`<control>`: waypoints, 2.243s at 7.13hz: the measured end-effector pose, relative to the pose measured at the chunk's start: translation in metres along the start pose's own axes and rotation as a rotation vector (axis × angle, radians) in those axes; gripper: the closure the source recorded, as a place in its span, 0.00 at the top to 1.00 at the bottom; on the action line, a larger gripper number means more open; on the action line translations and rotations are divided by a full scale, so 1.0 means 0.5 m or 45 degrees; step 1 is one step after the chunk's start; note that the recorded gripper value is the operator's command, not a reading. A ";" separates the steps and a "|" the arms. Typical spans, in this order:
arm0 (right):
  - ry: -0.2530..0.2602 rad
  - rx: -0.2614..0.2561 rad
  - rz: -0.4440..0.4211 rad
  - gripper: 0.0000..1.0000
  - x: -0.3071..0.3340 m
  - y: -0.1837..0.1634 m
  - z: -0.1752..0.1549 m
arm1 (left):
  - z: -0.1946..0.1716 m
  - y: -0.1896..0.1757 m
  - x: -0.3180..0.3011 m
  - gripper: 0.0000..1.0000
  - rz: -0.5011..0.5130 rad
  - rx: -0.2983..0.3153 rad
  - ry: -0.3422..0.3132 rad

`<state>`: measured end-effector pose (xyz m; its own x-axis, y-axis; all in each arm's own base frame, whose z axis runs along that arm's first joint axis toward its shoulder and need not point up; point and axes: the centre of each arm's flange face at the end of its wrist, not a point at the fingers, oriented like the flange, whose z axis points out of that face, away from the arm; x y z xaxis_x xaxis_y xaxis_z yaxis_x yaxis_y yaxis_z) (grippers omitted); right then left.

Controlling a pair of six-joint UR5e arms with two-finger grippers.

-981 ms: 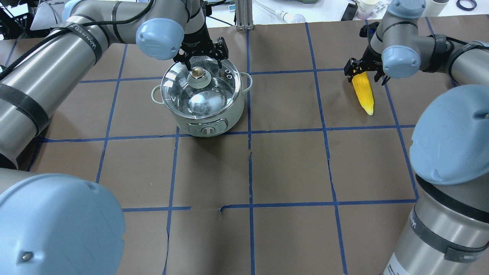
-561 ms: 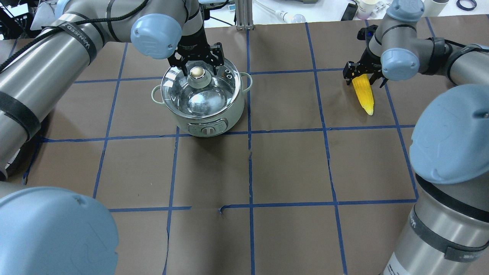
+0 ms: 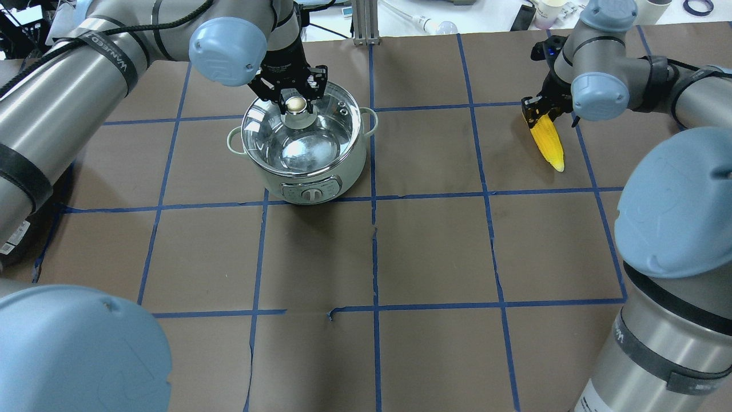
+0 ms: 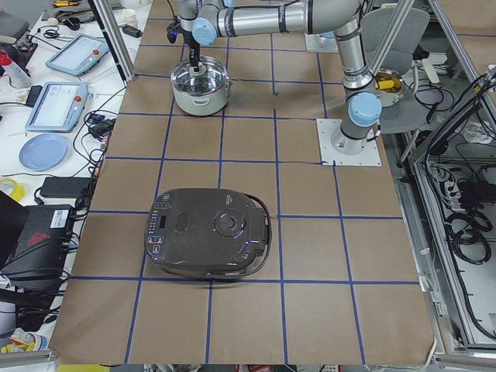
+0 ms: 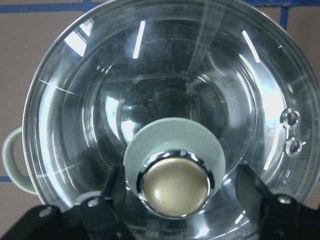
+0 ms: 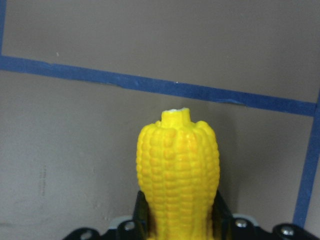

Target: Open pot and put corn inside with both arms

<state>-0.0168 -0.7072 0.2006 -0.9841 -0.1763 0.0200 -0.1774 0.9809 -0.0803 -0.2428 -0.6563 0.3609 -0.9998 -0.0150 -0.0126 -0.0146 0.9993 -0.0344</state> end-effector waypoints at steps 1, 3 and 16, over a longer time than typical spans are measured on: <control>0.003 0.009 -0.009 0.32 0.000 -0.001 -0.013 | -0.030 -0.006 -0.006 0.00 -0.003 0.033 0.006; 0.010 0.041 0.006 0.32 -0.009 0.000 -0.078 | -0.130 -0.014 -0.069 0.00 0.001 0.053 0.007; -0.171 0.224 0.350 0.35 -0.963 0.024 -0.405 | 0.206 0.178 -0.672 1.00 0.220 0.054 0.028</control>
<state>0.4560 -0.5938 0.3917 -0.9851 0.0714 -0.1563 0.1073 0.9660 -0.2352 0.0932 -0.5661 0.2591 -0.9874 0.1581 -0.0002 0.1576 0.9846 -0.0756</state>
